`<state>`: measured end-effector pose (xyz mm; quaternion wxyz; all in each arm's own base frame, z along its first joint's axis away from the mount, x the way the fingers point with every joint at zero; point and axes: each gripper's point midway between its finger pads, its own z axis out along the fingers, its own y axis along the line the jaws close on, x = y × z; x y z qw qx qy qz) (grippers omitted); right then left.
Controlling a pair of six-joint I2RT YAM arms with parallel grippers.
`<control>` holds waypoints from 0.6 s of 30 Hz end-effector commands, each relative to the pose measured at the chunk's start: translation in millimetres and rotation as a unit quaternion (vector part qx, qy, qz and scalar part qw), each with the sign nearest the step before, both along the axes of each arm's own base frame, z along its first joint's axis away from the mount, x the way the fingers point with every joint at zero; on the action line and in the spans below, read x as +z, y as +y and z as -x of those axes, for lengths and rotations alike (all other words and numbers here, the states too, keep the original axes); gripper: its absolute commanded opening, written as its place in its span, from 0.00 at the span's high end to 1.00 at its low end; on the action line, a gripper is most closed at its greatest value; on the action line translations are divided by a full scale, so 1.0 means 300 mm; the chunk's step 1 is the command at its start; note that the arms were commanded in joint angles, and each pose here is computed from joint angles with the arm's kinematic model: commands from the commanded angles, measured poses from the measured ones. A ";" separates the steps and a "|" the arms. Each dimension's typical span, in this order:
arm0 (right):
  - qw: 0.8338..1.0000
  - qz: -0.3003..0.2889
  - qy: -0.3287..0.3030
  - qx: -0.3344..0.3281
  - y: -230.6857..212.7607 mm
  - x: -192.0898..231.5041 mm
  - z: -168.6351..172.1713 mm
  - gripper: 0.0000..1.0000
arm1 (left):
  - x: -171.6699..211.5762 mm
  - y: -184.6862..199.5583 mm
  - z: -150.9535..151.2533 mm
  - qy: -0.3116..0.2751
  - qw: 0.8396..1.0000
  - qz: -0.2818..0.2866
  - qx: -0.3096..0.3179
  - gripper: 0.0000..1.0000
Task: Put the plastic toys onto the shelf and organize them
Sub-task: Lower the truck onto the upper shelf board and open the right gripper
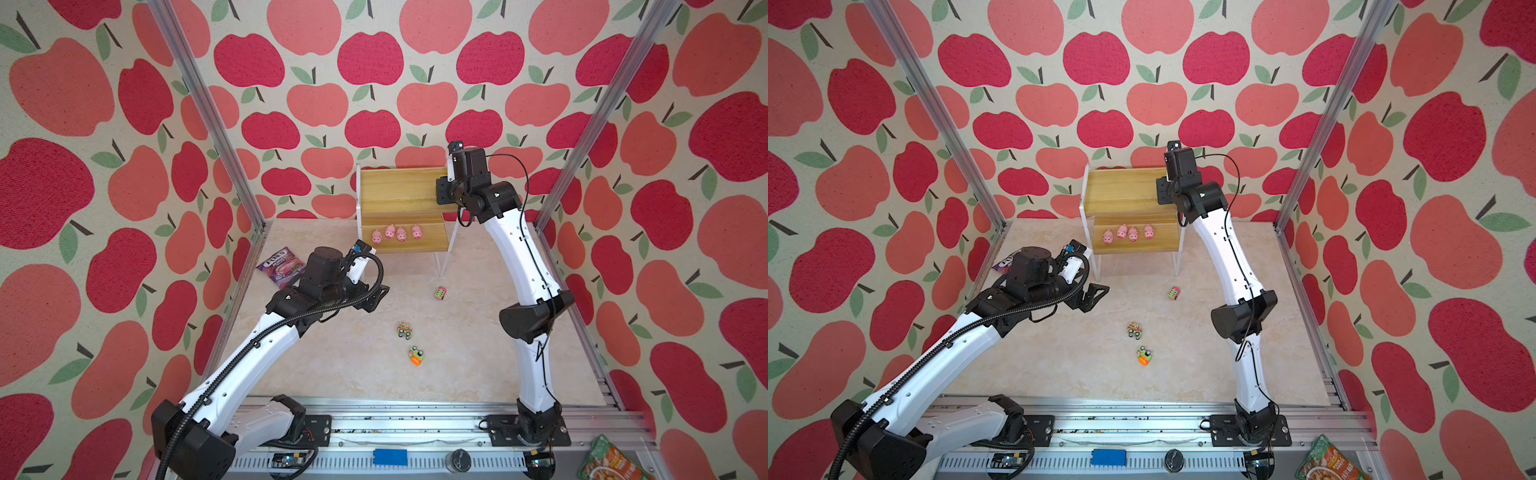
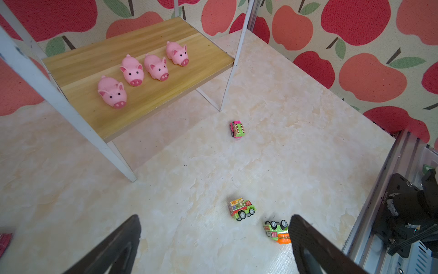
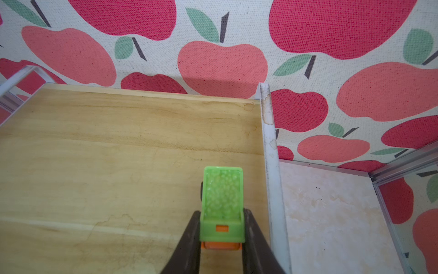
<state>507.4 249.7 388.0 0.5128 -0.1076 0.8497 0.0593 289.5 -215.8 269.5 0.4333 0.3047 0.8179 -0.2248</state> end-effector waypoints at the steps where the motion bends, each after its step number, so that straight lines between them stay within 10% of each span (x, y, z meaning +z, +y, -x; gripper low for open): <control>1: 1.000 -0.003 -0.009 -0.016 -0.018 0.011 -0.019 0.73 | -0.015 -0.011 -0.003 -0.005 1.000 -0.005 -0.011 0.01; 18: 0.999 -0.016 -0.049 -0.010 -0.025 0.114 -0.007 0.44 | -0.016 -0.004 -0.010 -0.003 1.000 -0.005 -0.005 0.01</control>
